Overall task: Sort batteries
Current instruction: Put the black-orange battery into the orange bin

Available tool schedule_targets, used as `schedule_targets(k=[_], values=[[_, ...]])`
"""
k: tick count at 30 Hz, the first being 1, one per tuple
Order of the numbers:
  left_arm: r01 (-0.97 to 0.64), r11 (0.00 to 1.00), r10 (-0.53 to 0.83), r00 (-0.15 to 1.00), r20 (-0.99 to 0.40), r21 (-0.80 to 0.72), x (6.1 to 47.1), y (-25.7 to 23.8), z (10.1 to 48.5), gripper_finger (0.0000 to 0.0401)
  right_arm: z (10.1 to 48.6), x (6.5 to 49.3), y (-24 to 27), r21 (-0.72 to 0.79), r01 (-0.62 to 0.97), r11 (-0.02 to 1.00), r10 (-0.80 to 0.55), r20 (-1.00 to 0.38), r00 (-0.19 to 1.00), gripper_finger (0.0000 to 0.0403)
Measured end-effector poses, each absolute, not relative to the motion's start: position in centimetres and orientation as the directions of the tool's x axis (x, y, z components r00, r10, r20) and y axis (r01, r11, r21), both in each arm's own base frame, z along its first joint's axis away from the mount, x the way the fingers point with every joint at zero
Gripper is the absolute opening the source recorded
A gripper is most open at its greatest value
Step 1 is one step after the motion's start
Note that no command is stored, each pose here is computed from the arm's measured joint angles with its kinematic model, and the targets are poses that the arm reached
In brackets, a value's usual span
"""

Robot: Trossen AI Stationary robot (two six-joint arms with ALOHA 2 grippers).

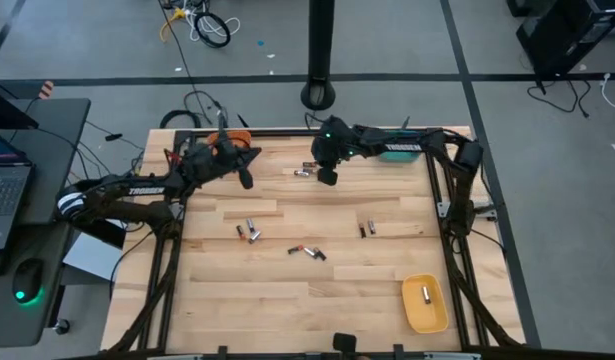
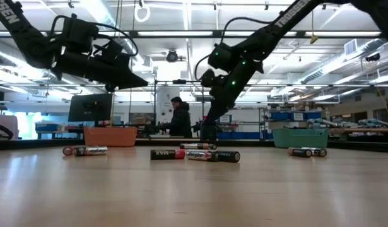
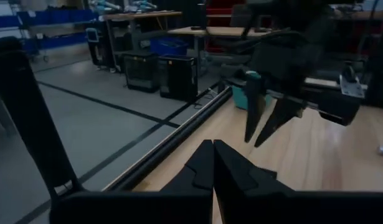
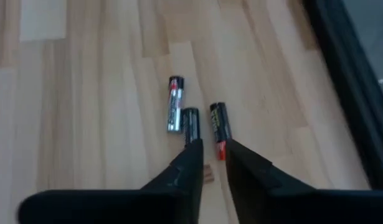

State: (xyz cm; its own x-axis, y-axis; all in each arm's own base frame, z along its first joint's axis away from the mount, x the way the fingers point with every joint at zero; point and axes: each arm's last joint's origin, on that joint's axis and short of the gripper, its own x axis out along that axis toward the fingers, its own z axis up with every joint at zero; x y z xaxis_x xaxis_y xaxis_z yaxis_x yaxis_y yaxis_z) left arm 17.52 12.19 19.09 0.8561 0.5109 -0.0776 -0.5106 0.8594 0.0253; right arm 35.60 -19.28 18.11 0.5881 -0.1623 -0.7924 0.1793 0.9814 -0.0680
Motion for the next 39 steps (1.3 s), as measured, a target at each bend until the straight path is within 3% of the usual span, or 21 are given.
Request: schedule_targets(k=[6,10,19,31,39], values=[[-0.485,0.872,0.49,0.867,-0.092,0.072,17.6,11.7,18.7,0.0009,16.9,36.8,-20.5,-0.001,0.14,0.99,-0.083,-0.81,0.581,0.0138],[-0.479,0.872,0.488,0.868,-0.09,0.102,17.7,11.6,18.7,0.0009,15.7,37.2,-21.0,0.01,0.139,0.99,-0.071,-0.822,0.564,0.0155],[-0.481,0.868,0.492,0.867,-0.083,0.123,17.7,11.7,18.8,0.001,15.2,36.7,-22.7,-0.055,0.168,0.984,-0.139,-0.824,0.549,0.0145],[-0.483,0.867,0.493,0.867,-0.071,0.123,17.7,11.7,18.9,0.001,15.6,36.4,-21.0,0.053,0.205,0.977,-0.056,-0.868,0.493,0.0129],[-0.482,0.867,0.493,0.867,-0.075,0.123,17.7,11.7,18.9,0.001,15.4,37.0,-18.8,0.073,0.441,0.894,-0.123,-0.909,0.399,0.0157]])
